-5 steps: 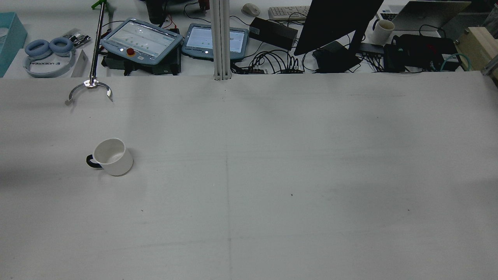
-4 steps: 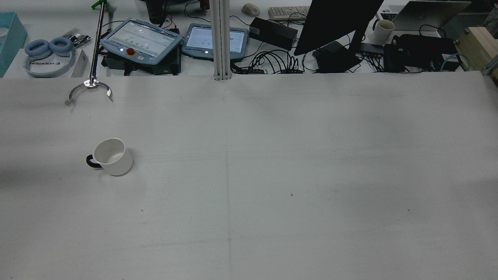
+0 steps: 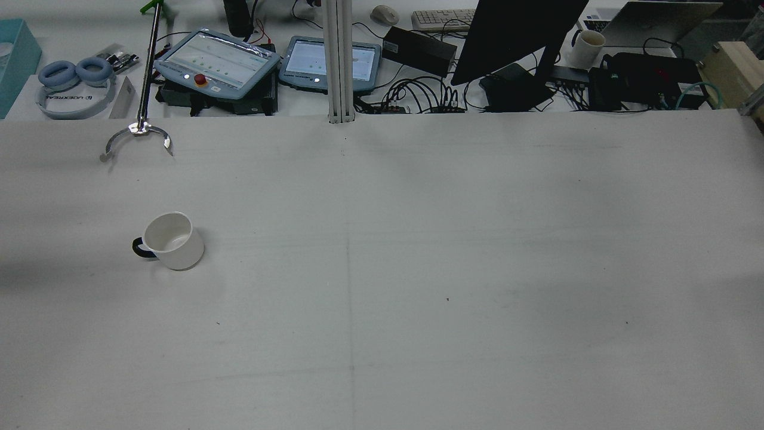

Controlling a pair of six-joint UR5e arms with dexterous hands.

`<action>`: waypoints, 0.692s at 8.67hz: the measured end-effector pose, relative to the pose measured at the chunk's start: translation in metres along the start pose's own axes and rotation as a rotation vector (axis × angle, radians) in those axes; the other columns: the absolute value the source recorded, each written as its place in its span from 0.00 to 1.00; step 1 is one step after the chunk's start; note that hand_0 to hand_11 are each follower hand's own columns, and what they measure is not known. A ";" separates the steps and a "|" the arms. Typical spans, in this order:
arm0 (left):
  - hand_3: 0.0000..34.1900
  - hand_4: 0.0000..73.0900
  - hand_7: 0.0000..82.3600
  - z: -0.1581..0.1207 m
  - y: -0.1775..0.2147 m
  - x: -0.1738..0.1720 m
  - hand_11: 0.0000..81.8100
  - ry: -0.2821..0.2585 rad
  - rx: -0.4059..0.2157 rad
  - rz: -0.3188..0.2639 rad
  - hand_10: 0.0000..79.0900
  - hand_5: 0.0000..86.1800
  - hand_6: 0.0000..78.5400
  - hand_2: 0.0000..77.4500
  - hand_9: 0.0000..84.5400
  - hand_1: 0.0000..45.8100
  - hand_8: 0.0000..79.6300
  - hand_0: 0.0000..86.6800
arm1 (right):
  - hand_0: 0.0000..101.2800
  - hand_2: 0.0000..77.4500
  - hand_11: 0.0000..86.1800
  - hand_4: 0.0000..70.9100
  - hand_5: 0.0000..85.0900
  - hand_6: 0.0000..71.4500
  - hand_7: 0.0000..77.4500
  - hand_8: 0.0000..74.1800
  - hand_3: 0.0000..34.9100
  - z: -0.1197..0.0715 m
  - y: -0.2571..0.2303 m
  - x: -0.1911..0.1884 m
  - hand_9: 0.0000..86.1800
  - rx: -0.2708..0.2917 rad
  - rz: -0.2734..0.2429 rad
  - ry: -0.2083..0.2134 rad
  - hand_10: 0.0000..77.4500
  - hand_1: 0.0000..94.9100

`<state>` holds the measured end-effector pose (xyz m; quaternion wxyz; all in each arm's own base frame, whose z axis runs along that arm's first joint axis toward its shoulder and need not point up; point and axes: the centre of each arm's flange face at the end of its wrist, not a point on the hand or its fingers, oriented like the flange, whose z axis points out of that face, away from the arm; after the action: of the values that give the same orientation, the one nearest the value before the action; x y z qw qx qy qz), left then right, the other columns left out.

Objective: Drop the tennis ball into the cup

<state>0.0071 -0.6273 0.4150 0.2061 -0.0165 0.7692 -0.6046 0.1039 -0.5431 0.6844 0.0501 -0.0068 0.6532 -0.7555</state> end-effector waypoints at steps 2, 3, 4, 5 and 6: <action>0.00 0.66 0.74 0.006 0.025 -0.034 0.12 -0.059 -0.031 -0.008 0.11 0.22 0.58 0.02 0.83 0.62 0.65 0.92 | 0.00 0.01 0.01 0.00 0.00 0.00 0.00 0.00 0.00 0.000 0.000 0.000 0.00 0.000 0.000 0.000 0.00 0.01; 0.00 0.63 0.74 0.009 0.034 -0.050 0.19 -0.087 -0.045 -0.012 0.12 0.23 0.59 0.02 0.83 0.56 0.62 0.92 | 0.00 0.01 0.01 0.00 0.00 0.00 0.00 0.00 0.00 0.000 0.000 0.000 0.00 0.000 0.000 0.000 0.00 0.01; 0.00 0.63 0.74 0.012 0.041 -0.074 0.19 -0.123 -0.060 -0.018 0.12 0.23 0.59 0.02 0.83 0.56 0.62 0.92 | 0.00 0.01 0.01 0.00 0.00 0.00 0.00 0.00 0.00 0.000 0.000 0.000 0.00 0.000 0.000 0.000 0.00 0.01; 0.00 0.60 0.74 0.012 0.048 -0.101 0.17 -0.165 -0.075 -0.023 0.10 0.23 0.59 0.02 0.81 0.51 0.63 0.93 | 0.00 0.01 0.01 0.00 0.00 0.00 0.00 0.00 0.00 0.000 0.000 0.000 0.00 0.000 0.000 0.000 0.00 0.01; 0.00 0.57 0.74 0.011 0.053 -0.132 0.19 -0.211 -0.088 -0.030 0.12 0.19 0.59 0.02 0.81 0.45 0.60 0.86 | 0.00 0.01 0.01 0.00 0.00 0.00 0.00 0.00 0.00 0.000 0.000 0.000 0.00 0.000 0.000 0.000 0.00 0.01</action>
<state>0.1434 -0.5874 0.4029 0.2760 -0.1005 0.7687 -0.5681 0.1039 -0.5431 0.6844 0.0501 -0.0068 0.6532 -0.7555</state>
